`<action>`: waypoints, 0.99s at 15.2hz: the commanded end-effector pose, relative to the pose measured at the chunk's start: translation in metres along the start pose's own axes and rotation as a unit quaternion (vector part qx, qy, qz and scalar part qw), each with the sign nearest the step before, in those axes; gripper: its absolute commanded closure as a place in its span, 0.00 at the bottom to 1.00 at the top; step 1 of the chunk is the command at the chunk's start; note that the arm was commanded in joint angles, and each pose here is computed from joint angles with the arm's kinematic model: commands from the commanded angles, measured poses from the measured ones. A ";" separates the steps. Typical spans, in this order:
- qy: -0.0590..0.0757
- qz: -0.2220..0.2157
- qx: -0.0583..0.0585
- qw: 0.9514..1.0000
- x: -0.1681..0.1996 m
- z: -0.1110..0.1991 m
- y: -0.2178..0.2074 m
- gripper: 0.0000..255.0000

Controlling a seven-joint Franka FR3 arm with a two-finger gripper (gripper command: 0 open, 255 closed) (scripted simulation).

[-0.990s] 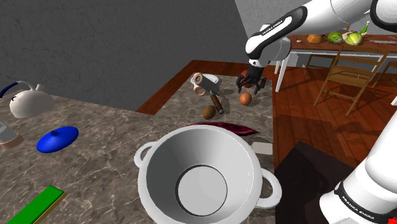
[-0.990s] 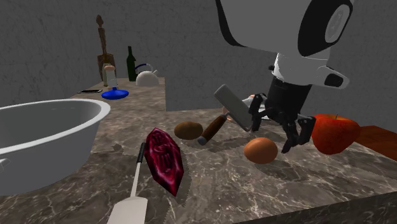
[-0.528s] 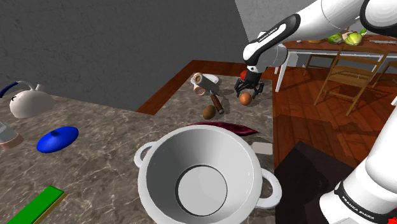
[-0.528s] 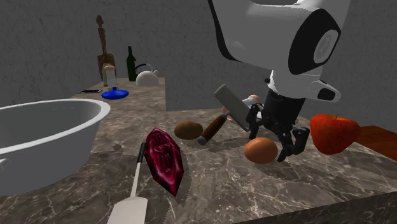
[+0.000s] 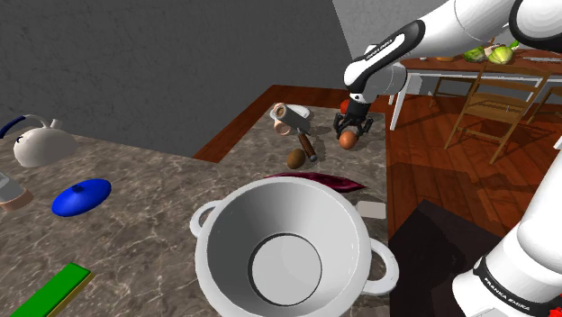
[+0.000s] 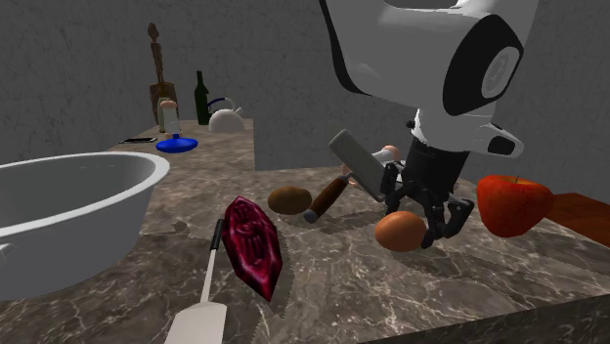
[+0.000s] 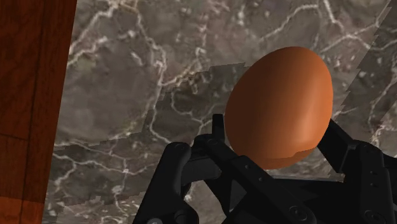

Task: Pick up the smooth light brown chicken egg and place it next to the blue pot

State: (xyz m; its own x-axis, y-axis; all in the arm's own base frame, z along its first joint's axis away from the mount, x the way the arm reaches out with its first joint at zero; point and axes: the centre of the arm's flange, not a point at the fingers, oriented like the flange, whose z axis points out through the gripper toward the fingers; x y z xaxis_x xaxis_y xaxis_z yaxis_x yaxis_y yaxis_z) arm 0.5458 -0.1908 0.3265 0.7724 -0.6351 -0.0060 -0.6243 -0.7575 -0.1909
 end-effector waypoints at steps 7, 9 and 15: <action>0.000 0.000 0.000 1.000 0.000 0.000 0.000 1.00; 0.000 0.000 0.000 1.000 0.000 -0.010 -0.002 1.00; 0.000 0.000 0.000 1.000 0.000 -0.041 -0.008 1.00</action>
State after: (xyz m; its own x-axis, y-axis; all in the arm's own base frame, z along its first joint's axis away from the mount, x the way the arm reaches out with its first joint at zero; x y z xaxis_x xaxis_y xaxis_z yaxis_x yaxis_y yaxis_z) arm 0.5452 -0.1909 0.3620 0.7725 -0.6350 -0.0056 -0.6242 -0.7576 -0.1911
